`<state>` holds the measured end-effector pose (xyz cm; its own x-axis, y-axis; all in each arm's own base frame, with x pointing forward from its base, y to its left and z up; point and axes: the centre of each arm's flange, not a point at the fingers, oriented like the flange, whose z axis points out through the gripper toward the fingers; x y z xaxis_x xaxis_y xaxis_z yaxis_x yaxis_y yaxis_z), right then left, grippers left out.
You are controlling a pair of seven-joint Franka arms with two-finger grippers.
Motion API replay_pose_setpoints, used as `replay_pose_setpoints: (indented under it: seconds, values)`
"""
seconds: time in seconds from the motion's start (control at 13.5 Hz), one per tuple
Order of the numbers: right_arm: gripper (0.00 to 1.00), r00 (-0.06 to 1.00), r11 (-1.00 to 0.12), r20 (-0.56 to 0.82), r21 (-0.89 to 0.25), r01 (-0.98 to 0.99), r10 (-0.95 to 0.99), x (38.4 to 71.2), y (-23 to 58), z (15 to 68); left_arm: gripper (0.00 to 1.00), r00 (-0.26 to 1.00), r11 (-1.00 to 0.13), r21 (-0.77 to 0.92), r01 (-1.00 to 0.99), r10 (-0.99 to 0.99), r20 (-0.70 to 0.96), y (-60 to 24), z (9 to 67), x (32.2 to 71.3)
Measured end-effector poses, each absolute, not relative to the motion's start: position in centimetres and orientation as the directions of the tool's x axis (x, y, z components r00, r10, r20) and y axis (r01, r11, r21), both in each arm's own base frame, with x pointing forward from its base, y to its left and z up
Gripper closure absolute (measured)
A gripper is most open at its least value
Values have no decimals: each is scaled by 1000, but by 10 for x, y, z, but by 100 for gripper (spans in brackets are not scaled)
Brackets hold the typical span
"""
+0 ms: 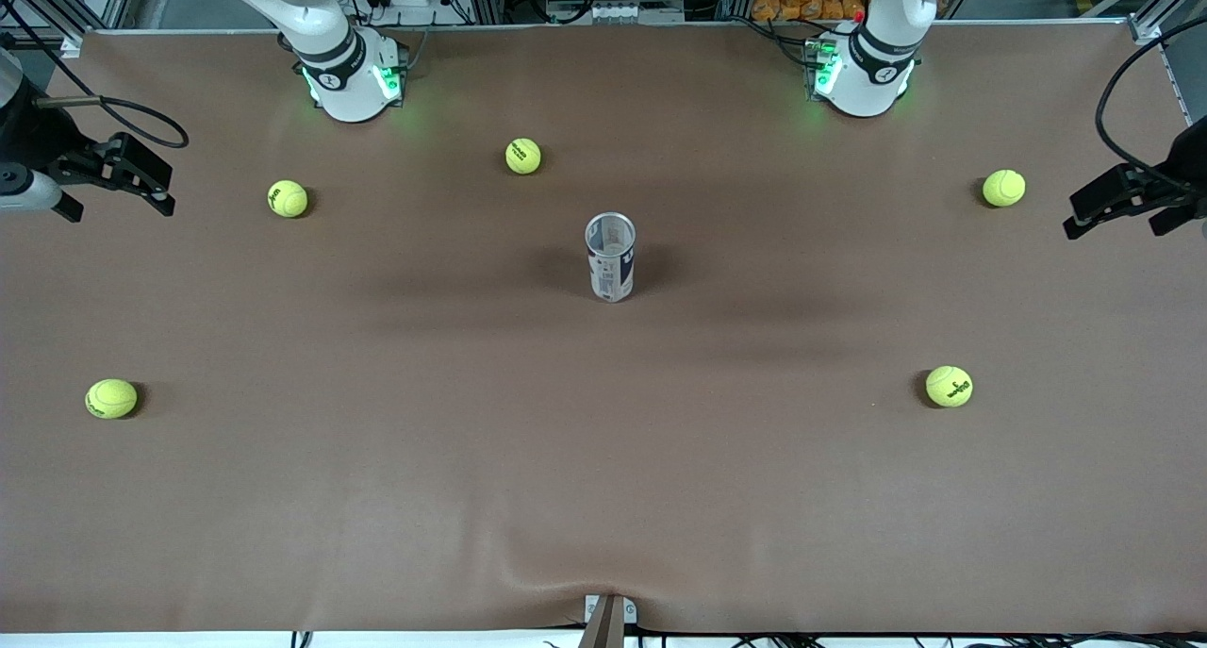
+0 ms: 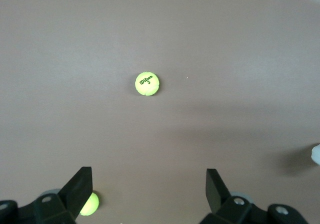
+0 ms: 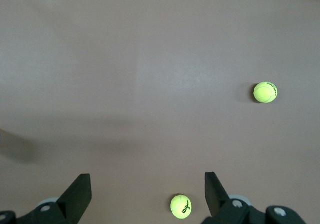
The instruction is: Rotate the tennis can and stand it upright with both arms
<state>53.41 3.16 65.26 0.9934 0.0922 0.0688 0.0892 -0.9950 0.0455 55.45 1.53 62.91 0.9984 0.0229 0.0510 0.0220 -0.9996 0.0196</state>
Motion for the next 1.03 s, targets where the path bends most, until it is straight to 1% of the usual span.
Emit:
replay_pose_setpoints:
  seconds: [0.44, 0.66, 1.03]
  values:
    - [0, 993, -995, 69, 46, 89, 92, 534, 32, 653, 0, 999, -1000, 20, 6, 7, 34, 9, 628, 553]
    - [0, 993, -995, 69, 46, 89, 92, 534, 32, 653, 0, 998, -998, 21, 62, 62, 5, 2, 632, 545]
    - [0, 994, -995, 66, 45, 89, 92, 534, 32, 653, 0, 998, -997, 21, 70, 70, -2, 1, 633, 543]
